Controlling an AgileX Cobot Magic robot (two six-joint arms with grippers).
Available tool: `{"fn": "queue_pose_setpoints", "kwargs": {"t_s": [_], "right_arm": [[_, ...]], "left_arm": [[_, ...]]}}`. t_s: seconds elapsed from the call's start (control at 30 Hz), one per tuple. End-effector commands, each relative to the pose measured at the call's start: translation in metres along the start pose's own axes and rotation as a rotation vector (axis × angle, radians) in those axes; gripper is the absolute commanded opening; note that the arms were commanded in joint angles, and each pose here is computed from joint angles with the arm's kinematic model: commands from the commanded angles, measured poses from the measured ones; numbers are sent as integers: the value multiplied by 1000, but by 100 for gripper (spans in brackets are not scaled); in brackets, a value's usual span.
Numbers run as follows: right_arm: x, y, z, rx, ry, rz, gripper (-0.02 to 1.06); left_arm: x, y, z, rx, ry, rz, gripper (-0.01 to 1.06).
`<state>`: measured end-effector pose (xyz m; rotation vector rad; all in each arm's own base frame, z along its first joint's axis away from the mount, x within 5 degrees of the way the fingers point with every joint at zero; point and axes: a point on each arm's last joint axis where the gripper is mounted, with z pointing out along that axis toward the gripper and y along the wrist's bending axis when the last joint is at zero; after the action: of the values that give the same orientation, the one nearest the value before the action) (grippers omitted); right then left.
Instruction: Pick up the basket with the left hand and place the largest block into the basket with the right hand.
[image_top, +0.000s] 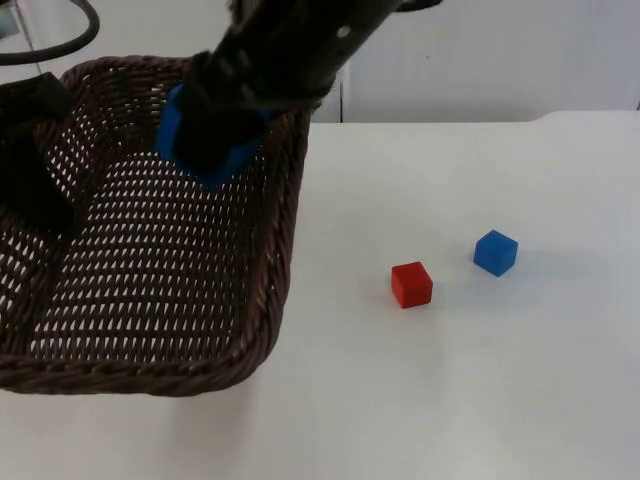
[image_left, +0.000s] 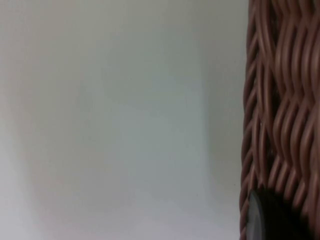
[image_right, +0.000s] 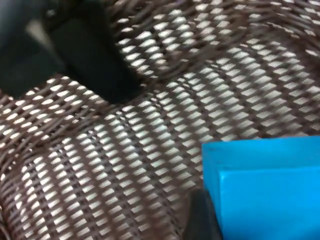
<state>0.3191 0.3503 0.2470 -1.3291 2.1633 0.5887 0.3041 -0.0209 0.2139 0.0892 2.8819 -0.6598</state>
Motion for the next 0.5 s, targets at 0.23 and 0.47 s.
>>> {"fn": "queue_pose_setpoints", "kwargs": {"t_s": [0.23,0.47], "right_arm": [[0,2,14,-1,-13,-12,19],[0,2,14,0,-19,17,66]], "left_arm": [[1,-3,-6,12,-18,0,0],[1,-3,-6,12,-18,0,0]]}}
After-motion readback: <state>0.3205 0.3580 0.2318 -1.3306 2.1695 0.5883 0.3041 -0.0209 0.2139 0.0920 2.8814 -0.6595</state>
